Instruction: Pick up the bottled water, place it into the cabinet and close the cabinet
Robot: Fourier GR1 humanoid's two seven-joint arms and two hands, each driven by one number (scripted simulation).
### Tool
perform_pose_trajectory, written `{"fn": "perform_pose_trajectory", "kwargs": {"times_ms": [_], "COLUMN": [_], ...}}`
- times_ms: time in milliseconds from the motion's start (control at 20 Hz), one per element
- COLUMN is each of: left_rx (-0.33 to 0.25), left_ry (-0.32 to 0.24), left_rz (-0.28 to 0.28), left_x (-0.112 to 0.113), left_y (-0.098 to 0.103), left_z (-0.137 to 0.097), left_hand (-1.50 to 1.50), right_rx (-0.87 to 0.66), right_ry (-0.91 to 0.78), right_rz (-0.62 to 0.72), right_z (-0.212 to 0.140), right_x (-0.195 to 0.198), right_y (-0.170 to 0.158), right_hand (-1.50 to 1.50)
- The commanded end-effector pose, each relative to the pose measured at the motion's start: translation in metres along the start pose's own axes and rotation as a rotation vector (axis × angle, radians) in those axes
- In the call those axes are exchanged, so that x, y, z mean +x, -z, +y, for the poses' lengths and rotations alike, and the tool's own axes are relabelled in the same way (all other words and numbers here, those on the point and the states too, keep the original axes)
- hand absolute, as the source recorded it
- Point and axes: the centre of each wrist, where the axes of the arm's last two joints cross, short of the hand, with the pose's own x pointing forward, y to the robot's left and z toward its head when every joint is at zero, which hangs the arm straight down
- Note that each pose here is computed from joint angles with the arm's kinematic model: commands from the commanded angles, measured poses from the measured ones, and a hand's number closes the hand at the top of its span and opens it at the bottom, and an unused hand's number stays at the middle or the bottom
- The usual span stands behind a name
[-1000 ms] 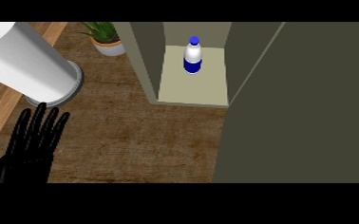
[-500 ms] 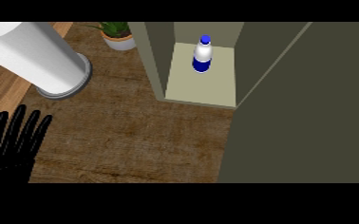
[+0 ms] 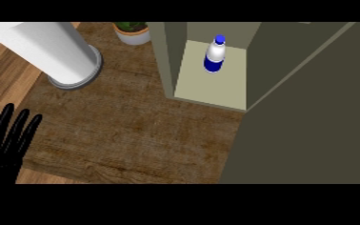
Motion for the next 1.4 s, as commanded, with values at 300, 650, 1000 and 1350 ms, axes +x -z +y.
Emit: {"fn": "perform_pose_trajectory", "kwargs": {"times_ms": [300,650,1000,1350], "left_rx": [-0.044,-0.048,-0.058,-0.058], "left_ry": [-0.007,0.013,0.014,0.007], "left_rz": [0.01,0.018,0.02,0.009], "left_x": [0.006,0.012,0.017,0.015], "left_y": [0.006,0.007,0.008,0.008], "left_z": [0.006,0.012,0.016,0.02], "left_hand": [-1.5,-1.5,-1.5,-1.5], "right_rx": [0.284,0.298,0.299,0.292], "right_ry": [-0.167,-0.181,-0.221,-0.12], "right_rz": [-0.011,0.01,-0.013,-0.009], "right_z": [-0.004,-0.009,-0.016,-0.013], "right_x": [0.019,0.015,0.02,0.008], "right_y": [0.02,0.027,0.031,0.034], "right_hand": [1.5,1.5,1.5,1.5]}}
